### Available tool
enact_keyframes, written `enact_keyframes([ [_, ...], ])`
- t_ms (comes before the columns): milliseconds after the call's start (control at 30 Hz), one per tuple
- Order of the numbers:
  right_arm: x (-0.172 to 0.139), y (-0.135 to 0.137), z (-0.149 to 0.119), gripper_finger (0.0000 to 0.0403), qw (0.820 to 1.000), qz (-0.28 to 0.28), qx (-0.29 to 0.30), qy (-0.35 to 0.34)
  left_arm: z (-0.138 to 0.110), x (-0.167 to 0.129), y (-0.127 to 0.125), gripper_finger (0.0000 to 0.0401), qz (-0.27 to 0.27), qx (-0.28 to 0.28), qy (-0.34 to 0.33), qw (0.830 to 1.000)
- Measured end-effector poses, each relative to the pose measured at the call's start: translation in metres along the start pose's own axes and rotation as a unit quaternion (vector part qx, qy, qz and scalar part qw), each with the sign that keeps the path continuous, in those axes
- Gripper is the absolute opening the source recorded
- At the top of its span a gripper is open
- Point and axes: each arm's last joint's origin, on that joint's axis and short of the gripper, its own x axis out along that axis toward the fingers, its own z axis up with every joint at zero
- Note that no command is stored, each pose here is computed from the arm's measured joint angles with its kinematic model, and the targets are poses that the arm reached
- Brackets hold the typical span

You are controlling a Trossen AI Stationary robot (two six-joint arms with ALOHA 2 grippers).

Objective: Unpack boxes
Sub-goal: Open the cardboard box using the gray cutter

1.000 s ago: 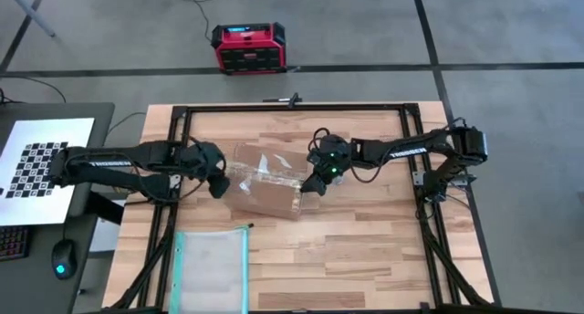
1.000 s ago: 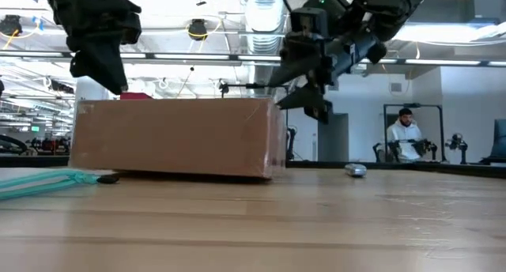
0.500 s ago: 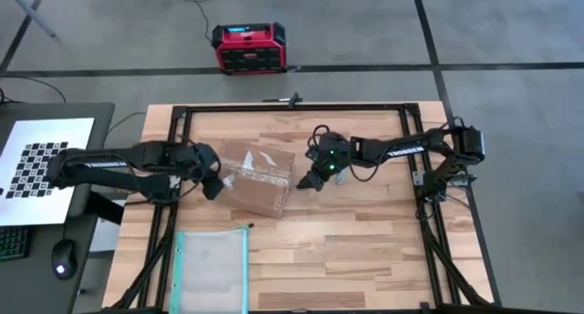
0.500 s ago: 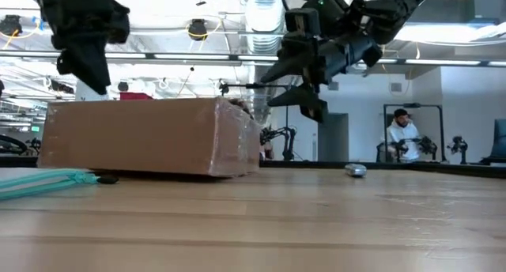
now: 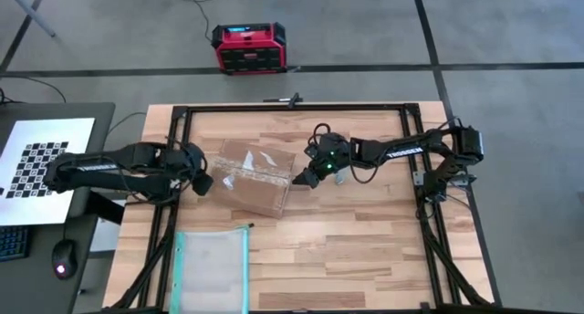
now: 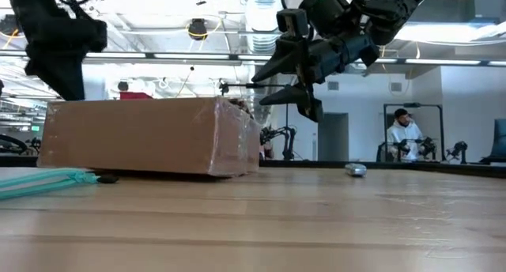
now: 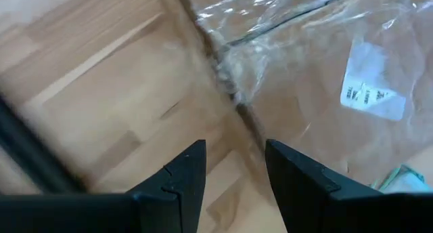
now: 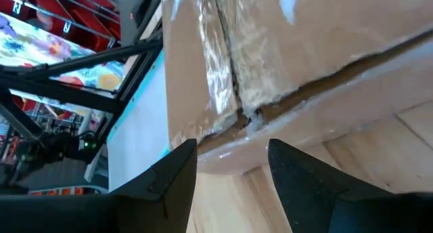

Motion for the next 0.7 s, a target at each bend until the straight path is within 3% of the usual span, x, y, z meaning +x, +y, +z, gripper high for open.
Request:
enact_keyframes([
  [267,0.0,0.0,-0.002,0.0176,1.0,-0.006,-0.003,0.007,0.009,0.026,-0.021,0.0137,-0.143,-0.003,-0.077,0.987],
  [700,0.006,0.011,-0.014,0.0175,0.999,0.01,-0.015,0.029,0.021,0.039,-0.037,0.0137,-0.171,-0.015,-0.102,0.98],
])
